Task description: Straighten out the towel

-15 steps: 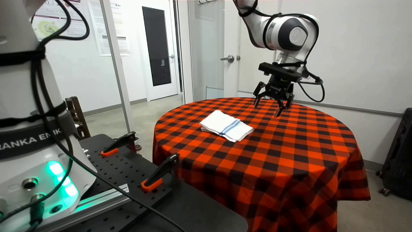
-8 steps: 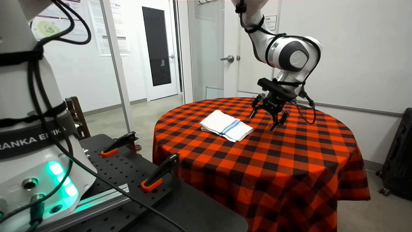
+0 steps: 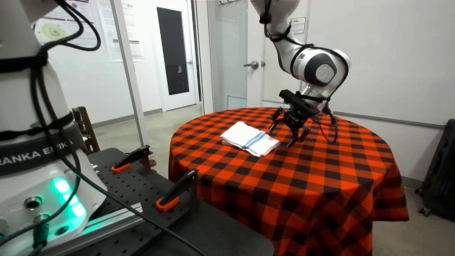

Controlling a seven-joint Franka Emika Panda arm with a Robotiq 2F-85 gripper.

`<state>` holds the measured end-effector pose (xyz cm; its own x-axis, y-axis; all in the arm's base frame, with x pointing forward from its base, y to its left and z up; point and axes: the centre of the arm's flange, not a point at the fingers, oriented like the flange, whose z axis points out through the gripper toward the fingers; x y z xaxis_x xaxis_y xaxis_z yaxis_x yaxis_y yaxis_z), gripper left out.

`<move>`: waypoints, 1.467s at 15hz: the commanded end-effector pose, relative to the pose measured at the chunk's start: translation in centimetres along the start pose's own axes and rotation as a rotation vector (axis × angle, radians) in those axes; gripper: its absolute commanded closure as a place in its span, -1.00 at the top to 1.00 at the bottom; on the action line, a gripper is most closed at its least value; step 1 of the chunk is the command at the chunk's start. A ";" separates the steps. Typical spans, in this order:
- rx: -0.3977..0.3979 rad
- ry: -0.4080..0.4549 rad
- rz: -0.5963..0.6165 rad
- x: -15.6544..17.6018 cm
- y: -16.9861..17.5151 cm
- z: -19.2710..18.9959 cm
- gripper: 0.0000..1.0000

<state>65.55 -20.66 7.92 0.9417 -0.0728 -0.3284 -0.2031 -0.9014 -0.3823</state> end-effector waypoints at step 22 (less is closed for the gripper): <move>-0.004 -0.056 -0.103 -1.2 -5.7 -2.1 -0.99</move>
<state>66.29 -16.89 8.45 0.9318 0.0163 -0.3627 -0.1581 -0.8812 -0.4455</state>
